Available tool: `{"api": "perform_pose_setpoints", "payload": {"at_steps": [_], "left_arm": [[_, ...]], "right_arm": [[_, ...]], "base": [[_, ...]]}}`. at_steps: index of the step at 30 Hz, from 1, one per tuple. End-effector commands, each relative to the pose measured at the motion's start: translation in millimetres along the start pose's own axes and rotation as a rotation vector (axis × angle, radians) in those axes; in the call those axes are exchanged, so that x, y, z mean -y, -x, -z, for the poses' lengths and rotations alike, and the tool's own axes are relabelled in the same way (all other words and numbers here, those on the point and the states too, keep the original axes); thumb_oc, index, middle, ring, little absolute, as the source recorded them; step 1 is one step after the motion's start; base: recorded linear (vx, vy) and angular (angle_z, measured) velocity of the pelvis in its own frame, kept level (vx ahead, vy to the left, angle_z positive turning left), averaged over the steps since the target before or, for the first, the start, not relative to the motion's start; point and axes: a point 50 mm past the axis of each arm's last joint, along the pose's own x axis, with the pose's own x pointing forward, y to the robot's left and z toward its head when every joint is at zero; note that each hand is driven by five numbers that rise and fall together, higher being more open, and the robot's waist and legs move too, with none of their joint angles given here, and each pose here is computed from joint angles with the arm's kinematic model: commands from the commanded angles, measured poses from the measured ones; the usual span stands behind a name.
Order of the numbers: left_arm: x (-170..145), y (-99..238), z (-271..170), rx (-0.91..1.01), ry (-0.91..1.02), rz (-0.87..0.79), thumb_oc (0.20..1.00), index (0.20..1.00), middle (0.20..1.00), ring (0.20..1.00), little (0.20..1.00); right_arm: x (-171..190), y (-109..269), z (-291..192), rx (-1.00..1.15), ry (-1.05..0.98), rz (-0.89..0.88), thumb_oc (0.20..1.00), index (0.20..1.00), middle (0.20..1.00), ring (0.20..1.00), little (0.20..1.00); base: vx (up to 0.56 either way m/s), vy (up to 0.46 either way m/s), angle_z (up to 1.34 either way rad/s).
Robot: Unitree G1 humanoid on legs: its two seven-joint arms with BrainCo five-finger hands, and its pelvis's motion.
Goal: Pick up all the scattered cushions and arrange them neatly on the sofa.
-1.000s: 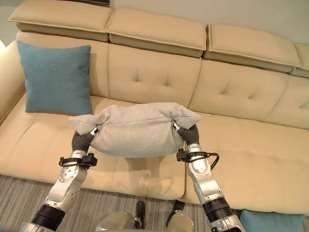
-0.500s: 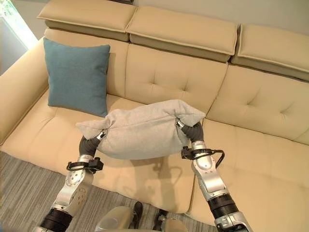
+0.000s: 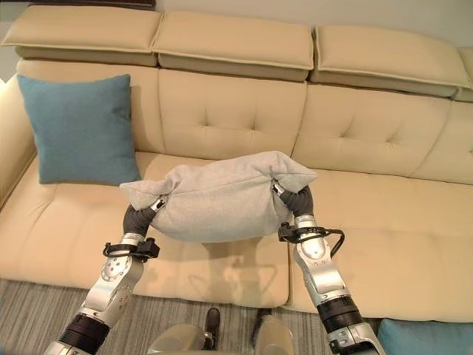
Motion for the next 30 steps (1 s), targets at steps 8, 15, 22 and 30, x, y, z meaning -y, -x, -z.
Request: {"api": "perform_pose_setpoints", "payload": {"at_steps": [8, 15, 22, 30], "left_arm": [[45, -3, -35, 0.199, 0.077, 0.226, 0.2, 0.2, 0.2, 0.2, 0.2], [47, -10, -46, 0.248, 0.056, 0.217, 0.2, 0.2, 0.2, 0.2, 0.2], [70, -42, -89, 0.429, 0.024, 0.226, 0.2, 0.2, 0.2, 0.2, 0.2], [114, -90, -194, 0.76, -0.015, 0.194, 0.2, 0.2, 0.2, 0.2, 0.2]], "right_arm": [[-27, -14, -61, 0.319, -0.084, -0.134, 0.2, 0.2, 0.2, 0.2, 0.2], [-19, -17, -65, 0.336, -0.071, -0.105, 0.2, 0.2, 0.2, 0.2, 0.2], [-29, -45, -96, 0.442, -0.05, -0.099, 0.2, 0.2, 0.2, 0.2, 0.2], [-45, -93, -178, 0.666, 0.047, -0.051, 0.2, 0.2, 0.2, 0.2, 0.2]], "base": [[0.11, -0.177, 0.31], [0.03, -0.05, 0.03], [-0.04, 0.051, 0.01], [-0.05, 0.086, -0.05]]}}
